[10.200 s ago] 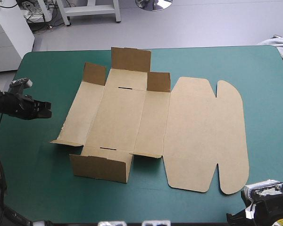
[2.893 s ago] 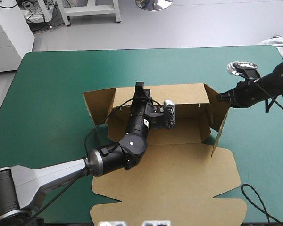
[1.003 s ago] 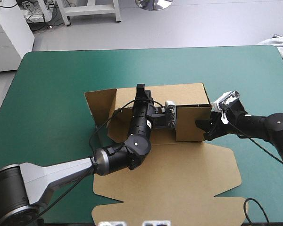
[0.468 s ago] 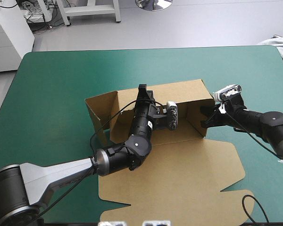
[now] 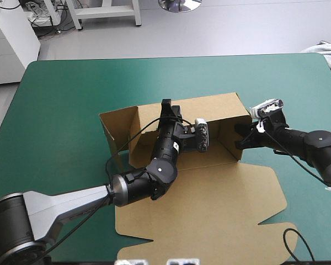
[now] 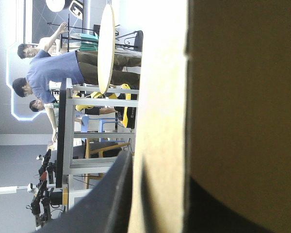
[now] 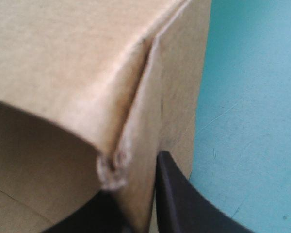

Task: Fold the box

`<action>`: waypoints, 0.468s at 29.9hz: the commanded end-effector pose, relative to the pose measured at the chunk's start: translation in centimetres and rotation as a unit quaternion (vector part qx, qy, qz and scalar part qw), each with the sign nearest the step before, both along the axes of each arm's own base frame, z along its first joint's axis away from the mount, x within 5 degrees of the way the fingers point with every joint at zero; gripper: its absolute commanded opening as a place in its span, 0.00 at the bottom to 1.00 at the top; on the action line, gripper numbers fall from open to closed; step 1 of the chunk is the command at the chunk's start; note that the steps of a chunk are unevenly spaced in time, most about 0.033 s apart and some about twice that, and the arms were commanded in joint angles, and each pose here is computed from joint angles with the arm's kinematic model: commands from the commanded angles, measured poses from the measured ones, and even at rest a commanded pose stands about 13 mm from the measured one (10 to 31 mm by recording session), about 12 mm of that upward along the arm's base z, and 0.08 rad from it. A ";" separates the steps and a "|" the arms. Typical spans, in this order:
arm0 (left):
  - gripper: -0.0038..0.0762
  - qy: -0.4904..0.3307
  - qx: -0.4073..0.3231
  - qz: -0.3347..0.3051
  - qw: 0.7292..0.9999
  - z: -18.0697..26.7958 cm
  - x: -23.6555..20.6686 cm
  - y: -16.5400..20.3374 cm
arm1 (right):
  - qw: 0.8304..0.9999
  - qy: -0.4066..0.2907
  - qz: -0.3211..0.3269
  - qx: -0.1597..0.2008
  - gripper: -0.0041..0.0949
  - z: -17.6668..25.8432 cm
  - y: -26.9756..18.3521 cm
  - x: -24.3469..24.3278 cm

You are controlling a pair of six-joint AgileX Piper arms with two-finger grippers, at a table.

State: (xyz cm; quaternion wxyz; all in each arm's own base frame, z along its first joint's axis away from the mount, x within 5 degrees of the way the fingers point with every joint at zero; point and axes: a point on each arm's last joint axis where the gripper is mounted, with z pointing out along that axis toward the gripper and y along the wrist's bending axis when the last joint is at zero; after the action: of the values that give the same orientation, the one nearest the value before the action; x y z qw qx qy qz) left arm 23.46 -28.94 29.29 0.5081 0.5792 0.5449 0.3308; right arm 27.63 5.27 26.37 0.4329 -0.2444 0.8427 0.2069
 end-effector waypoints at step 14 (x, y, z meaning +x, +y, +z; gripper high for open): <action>0.57 -0.056 -0.042 0.006 0.998 3.0 -0.4 0.3 | 1.000 0.008 -0.007 0.022 0.04 0.9 0.1 -0.1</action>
State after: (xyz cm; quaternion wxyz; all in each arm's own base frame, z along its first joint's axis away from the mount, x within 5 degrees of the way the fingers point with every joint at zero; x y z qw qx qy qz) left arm 23.42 -29.14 29.59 0.5207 0.5770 0.5331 0.3342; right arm 27.68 5.13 26.32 0.4286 -0.2350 0.8485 0.2029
